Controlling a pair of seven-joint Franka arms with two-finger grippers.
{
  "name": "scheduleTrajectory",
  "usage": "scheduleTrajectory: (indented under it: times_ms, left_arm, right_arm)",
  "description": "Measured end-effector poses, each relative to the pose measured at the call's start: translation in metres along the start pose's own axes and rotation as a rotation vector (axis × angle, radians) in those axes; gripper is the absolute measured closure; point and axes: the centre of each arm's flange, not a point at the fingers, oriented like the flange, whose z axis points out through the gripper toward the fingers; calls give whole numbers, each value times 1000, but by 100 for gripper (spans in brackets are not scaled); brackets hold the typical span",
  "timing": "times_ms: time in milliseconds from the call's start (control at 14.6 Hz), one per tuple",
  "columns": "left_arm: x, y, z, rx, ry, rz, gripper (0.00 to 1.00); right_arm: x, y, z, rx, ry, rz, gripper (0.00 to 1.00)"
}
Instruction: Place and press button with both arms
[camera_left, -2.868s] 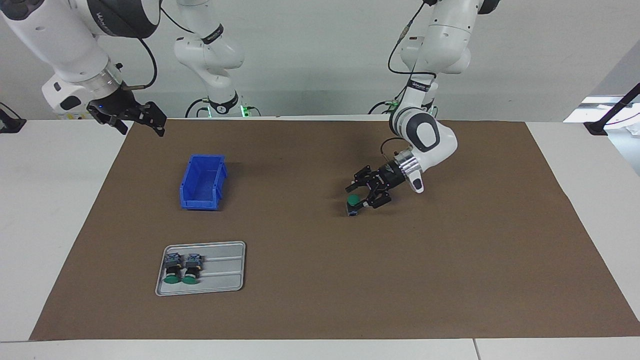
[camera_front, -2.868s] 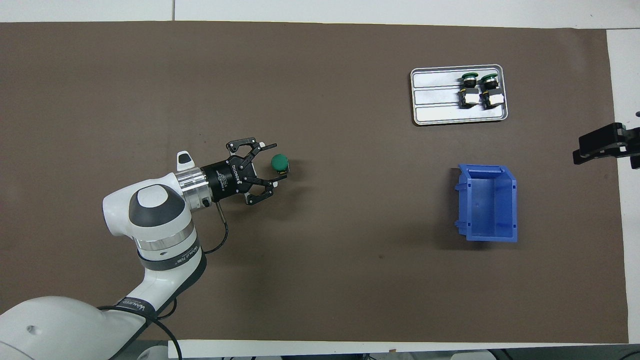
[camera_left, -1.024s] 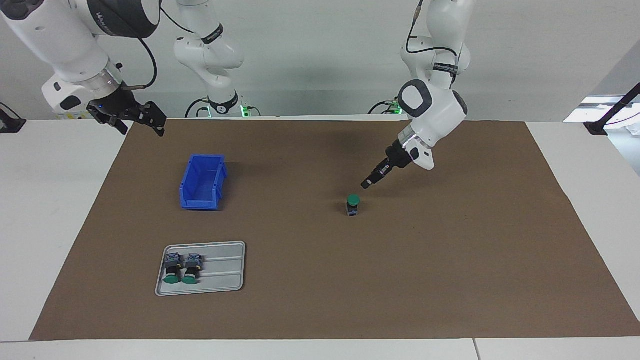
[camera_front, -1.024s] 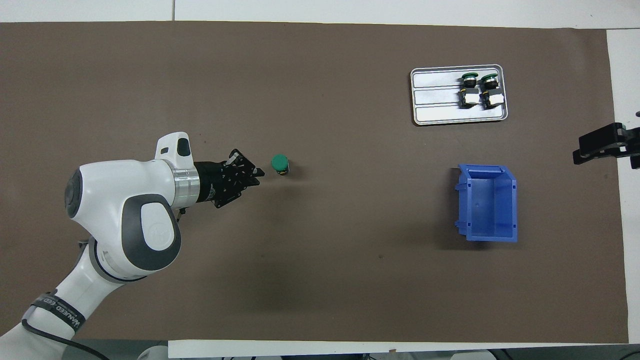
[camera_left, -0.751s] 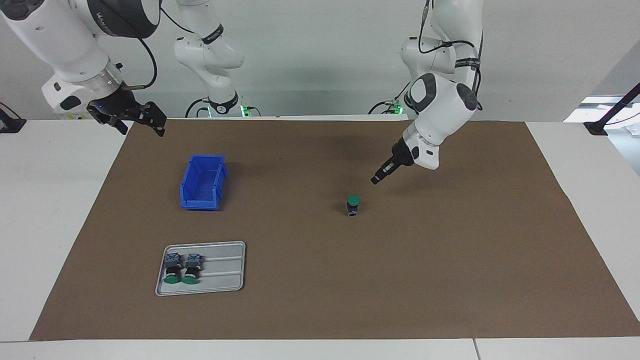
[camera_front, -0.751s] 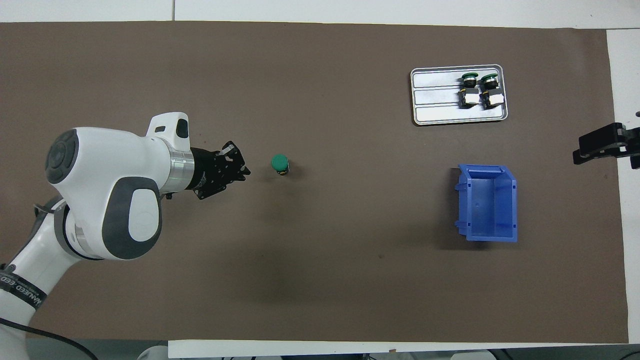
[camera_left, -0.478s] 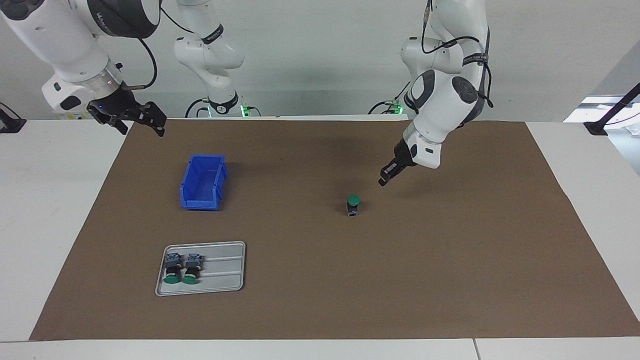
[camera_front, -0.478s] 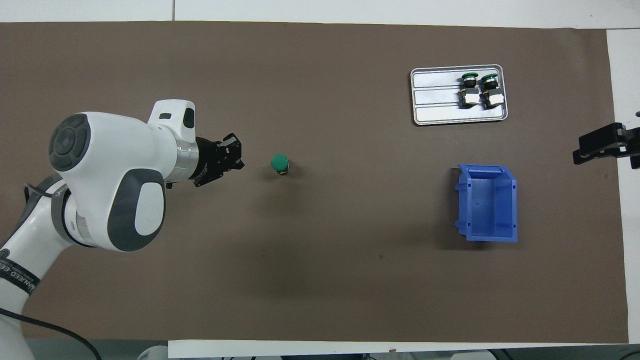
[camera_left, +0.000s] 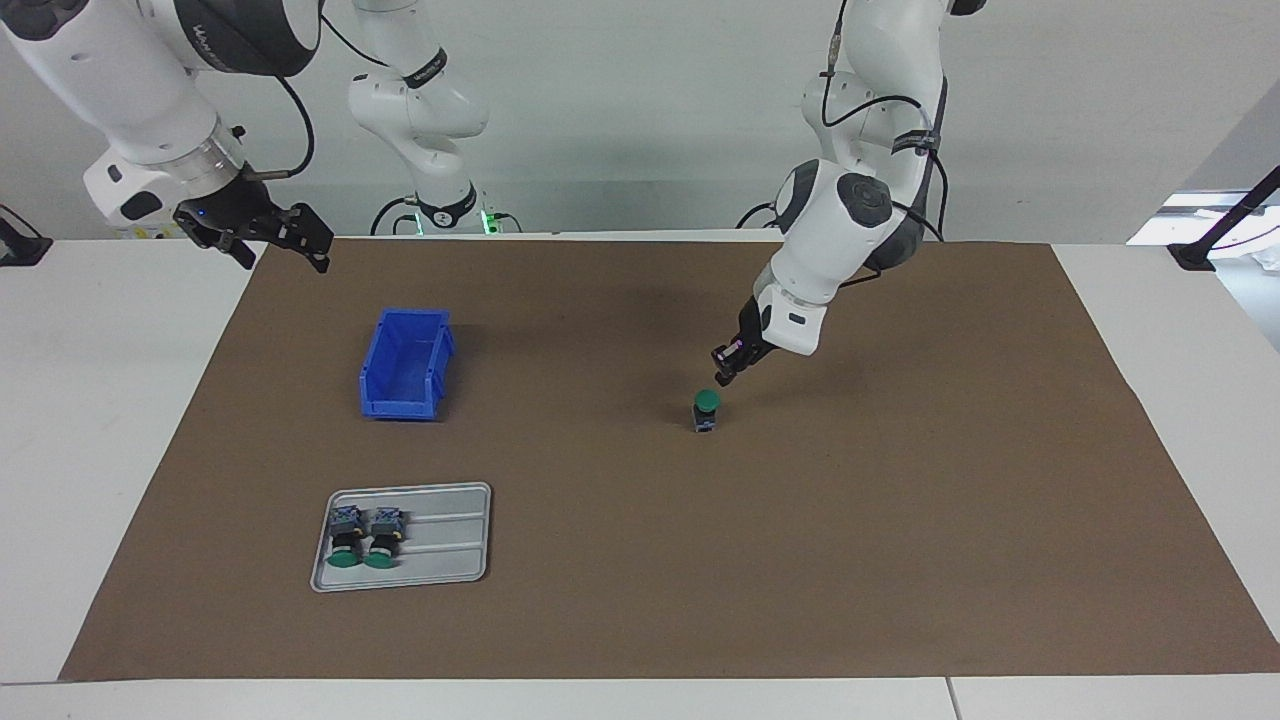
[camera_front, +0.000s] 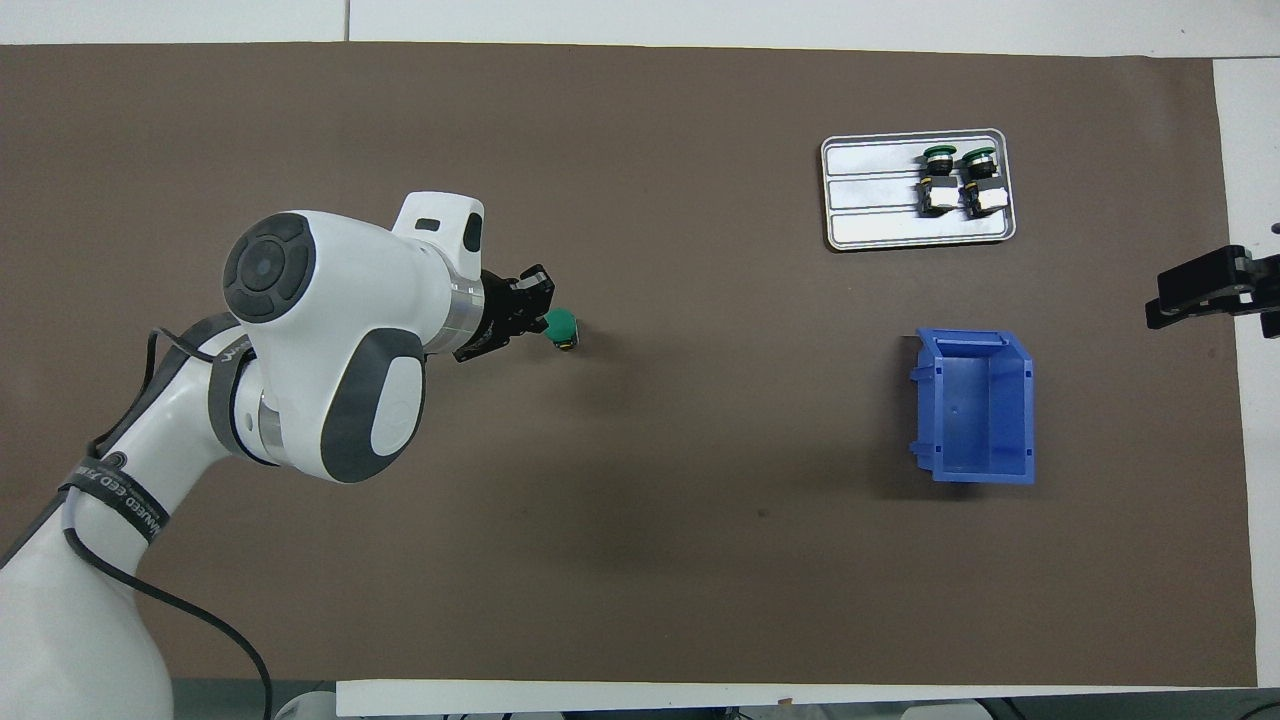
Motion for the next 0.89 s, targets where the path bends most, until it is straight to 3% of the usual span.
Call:
scheduleTrajectory:
  times_ms: [341,888]
  left_arm:
    - [-3,10,28,16,11,11,99]
    - [-1,8,37,30,18,24,99]
  right_arm:
    - [0,0,0,0,0,0,1]
    - [0,0,0,0,0,0,1]
